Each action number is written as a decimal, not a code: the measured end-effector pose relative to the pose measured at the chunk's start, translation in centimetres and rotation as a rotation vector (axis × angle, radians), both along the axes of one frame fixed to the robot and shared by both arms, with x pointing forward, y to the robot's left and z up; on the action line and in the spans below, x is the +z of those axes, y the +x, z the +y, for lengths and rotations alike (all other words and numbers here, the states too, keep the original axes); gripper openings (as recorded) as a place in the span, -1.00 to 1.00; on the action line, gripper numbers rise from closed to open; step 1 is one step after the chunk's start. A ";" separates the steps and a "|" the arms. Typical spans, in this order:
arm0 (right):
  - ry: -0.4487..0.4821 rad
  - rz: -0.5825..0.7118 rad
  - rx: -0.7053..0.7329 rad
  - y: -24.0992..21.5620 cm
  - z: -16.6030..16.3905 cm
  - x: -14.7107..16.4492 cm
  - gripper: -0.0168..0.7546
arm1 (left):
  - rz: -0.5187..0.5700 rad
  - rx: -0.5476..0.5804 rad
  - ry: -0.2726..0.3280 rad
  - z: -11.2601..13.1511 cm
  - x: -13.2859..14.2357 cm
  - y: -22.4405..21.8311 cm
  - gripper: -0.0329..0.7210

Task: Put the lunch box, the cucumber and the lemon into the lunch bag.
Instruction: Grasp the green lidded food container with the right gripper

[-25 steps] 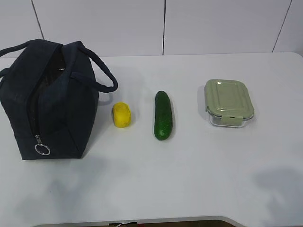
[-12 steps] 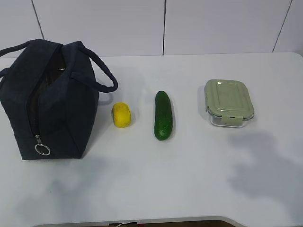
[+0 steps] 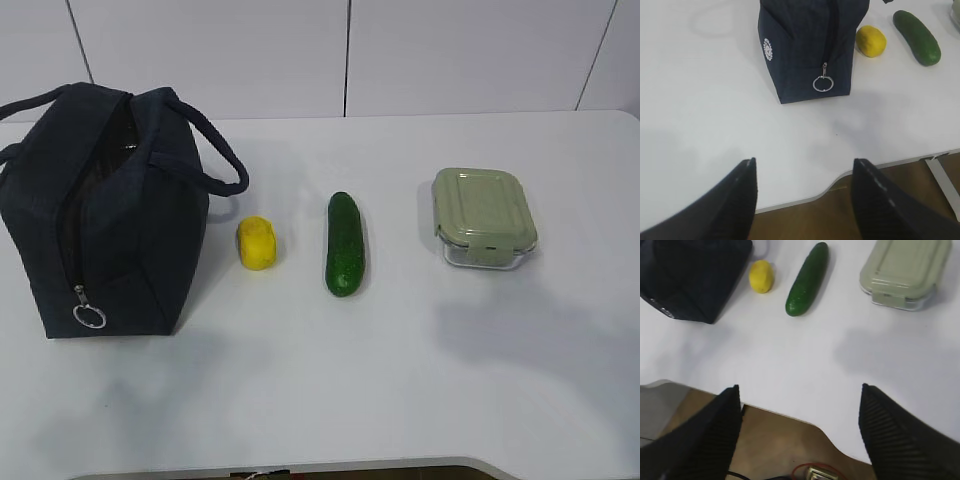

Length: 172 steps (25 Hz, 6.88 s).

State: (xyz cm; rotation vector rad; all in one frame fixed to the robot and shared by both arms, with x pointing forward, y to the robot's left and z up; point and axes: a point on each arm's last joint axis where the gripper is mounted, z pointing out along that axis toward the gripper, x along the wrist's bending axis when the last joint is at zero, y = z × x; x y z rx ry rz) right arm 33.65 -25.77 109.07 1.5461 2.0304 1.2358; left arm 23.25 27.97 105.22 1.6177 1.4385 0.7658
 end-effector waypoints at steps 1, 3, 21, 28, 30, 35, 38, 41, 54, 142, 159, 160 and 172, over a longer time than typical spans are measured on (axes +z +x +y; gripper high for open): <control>0.019 -0.001 0.014 0.4 0.2 0.0 0.55 | 0.000 0.000 0.000 0.0 0.0 0.0 0.25; 0.050 0.014 0.038 1.3 0.5 -0.1 0.55 | 0.000 0.000 0.000 0.0 0.0 0.0 0.25; 0.152 0.170 0.235 11.4 2.2 2.4 0.55 | -0.002 0.000 0.000 0.0 0.0 0.0 0.25; 0.230 0.203 0.275 14.6 2.6 2.5 0.55 | -0.001 0.001 -0.001 0.0 0.0 0.0 0.25; 0.283 0.224 0.293 15.1 2.2 2.2 0.55 | -0.001 0.001 -0.001 0.0 0.0 0.0 0.25; 0.390 0.231 0.230 17.1 -1.4 1.1 0.55 | -0.001 0.001 -0.001 0.0 0.0 0.0 0.25; 0.424 0.212 0.156 18.1 -3.8 0.4 0.55 | -0.001 0.001 -0.001 0.0 0.0 0.0 0.25; 0.440 0.218 0.108 18.7 -5.5 -0.5 0.55 | -0.001 0.001 -0.001 0.0 0.0 0.0 0.25; 0.478 0.333 0.099 22.2 -7.1 -5.8 0.55 | -0.001 0.001 -0.001 0.0 0.0 0.0 0.25; 0.552 0.451 0.053 33.4 -11.4 -17.7 0.55 | -0.001 0.001 -0.002 0.0 0.0 0.0 0.25; 0.561 0.492 0.044 33.4 -11.2 -19.0 0.55 | -0.001 0.001 -0.002 0.0 0.0 0.0 0.25; 0.561 0.492 0.044 33.4 -11.2 -19.0 0.55 | -0.001 0.001 -0.002 0.0 0.0 0.0 0.25; 0.559 0.498 0.070 33.7 -9.8 -19.0 0.55 | -0.001 0.001 -0.002 0.0 0.0 0.0 0.25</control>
